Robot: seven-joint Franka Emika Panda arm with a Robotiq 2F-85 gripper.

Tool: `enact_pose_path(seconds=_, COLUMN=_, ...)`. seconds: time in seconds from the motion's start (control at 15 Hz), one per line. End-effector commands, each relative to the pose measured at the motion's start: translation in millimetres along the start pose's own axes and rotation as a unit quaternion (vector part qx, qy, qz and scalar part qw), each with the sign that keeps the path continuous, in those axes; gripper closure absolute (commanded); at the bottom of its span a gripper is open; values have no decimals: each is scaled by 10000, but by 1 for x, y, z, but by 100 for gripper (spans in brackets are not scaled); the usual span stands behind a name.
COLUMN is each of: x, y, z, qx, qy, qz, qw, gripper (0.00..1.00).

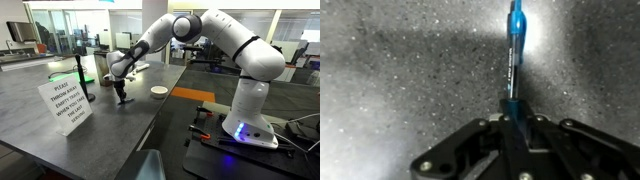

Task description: Put the pen in the bowl

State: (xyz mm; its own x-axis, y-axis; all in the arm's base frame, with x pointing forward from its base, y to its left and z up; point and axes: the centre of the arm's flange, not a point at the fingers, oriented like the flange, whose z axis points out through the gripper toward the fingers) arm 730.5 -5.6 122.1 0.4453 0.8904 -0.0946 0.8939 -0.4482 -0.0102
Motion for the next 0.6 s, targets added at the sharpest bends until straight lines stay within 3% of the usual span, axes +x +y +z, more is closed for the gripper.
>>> enact_pose_path(seconds=0.0, x=2, y=10, z=-3, qx=58, qy=-90, qz=47, qw=9999, gripper=97)
enact_pose_path(seconds=0.27, x=-12, y=4, z=-25, qx=126, qy=-225, qz=113, qw=9996, gripper=97)
enact_pose_path(seconds=0.53, x=-50, y=-1, z=-47, qx=74, qy=-164, qz=351, qw=9992, gripper=97)
